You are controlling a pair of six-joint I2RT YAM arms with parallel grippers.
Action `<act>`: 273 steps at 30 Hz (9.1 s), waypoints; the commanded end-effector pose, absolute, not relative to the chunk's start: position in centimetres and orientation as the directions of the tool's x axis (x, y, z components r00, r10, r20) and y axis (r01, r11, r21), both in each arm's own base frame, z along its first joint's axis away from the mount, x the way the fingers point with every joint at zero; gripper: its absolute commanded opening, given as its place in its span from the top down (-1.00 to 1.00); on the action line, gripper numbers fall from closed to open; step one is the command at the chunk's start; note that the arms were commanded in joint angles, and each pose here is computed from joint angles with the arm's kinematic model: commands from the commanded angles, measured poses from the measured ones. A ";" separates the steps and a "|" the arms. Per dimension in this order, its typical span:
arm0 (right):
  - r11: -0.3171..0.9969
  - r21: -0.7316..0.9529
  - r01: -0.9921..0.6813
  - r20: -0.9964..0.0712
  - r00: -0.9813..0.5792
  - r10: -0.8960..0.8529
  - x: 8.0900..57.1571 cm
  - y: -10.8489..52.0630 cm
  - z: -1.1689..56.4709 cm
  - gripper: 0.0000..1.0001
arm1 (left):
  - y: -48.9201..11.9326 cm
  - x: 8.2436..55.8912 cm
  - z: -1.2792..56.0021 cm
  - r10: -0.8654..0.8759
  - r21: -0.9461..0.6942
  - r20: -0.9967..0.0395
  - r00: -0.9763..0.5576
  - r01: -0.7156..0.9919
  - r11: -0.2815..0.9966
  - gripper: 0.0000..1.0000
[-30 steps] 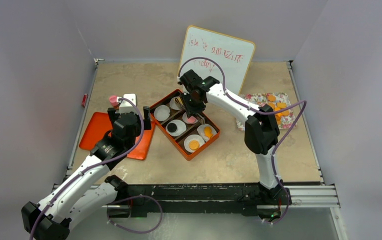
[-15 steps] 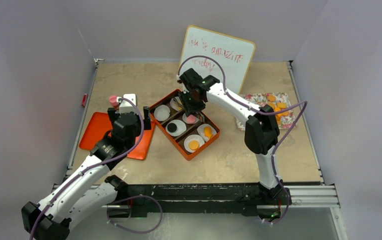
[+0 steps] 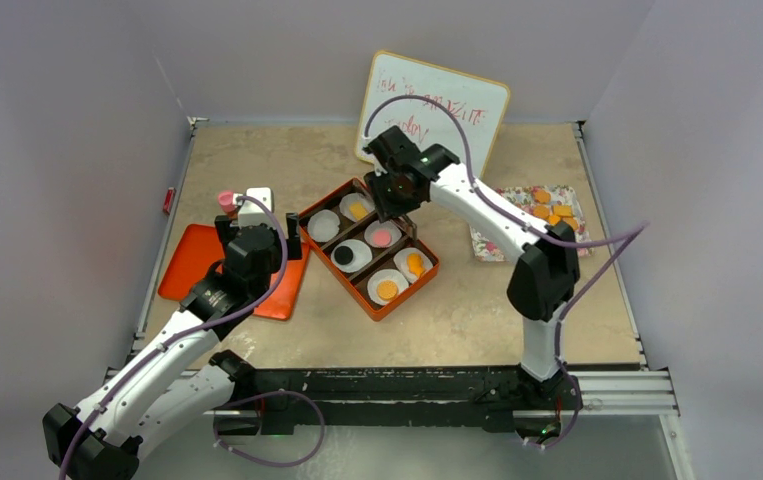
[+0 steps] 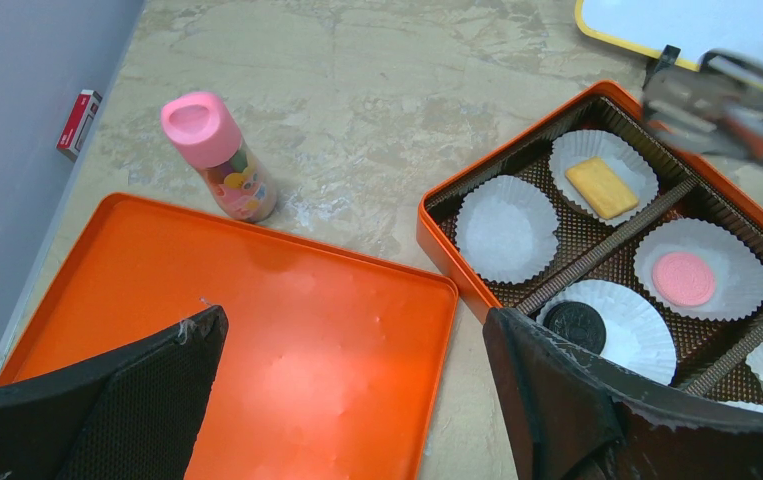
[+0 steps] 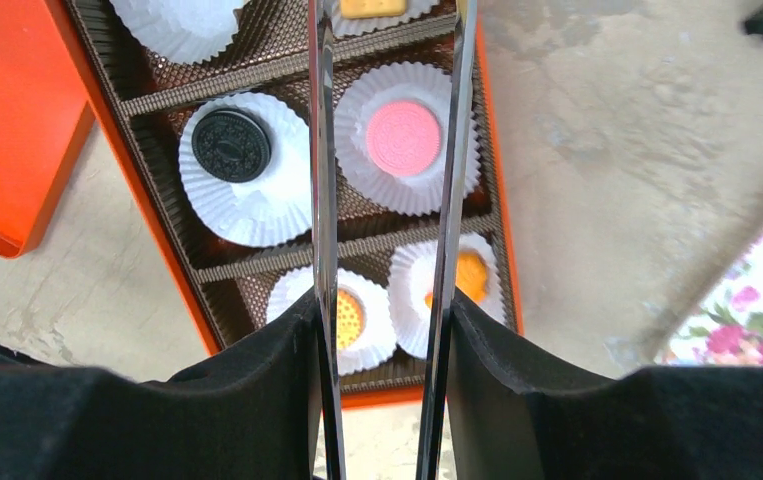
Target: Pack the cookies
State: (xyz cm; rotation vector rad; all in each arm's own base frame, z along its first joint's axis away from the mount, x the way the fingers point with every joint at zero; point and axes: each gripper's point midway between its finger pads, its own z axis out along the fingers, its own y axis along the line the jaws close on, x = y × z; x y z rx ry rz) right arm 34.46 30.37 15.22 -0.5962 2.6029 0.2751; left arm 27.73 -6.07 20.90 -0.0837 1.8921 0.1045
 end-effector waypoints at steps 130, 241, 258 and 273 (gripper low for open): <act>0.984 0.151 -0.097 -0.536 -0.844 -0.001 35.8 10.5 19.4 0.62 | -5.3 27.7 22.1 -0.036 0.006 -0.962 -0.272 -0.150 0.989 -0.99; 0.959 -0.033 -0.281 -0.626 -0.743 -0.239 30.4 24.2 18.5 0.08 | -3.4 27.1 22.8 -0.071 -0.015 -0.972 -0.222 -0.246 0.969 -1.00; 0.958 0.027 0.286 -0.597 -0.764 0.245 26.0 9.4 12.3 0.02 | -3.6 27.1 22.6 -0.068 -0.011 -0.971 -0.231 -0.241 0.971 -1.00; 0.931 0.030 0.364 -0.462 -0.821 0.336 23.8 9.2 5.6 -0.08 | -3.6 27.1 22.6 -0.068 -0.010 -0.970 -0.232 -0.242 0.970 -1.00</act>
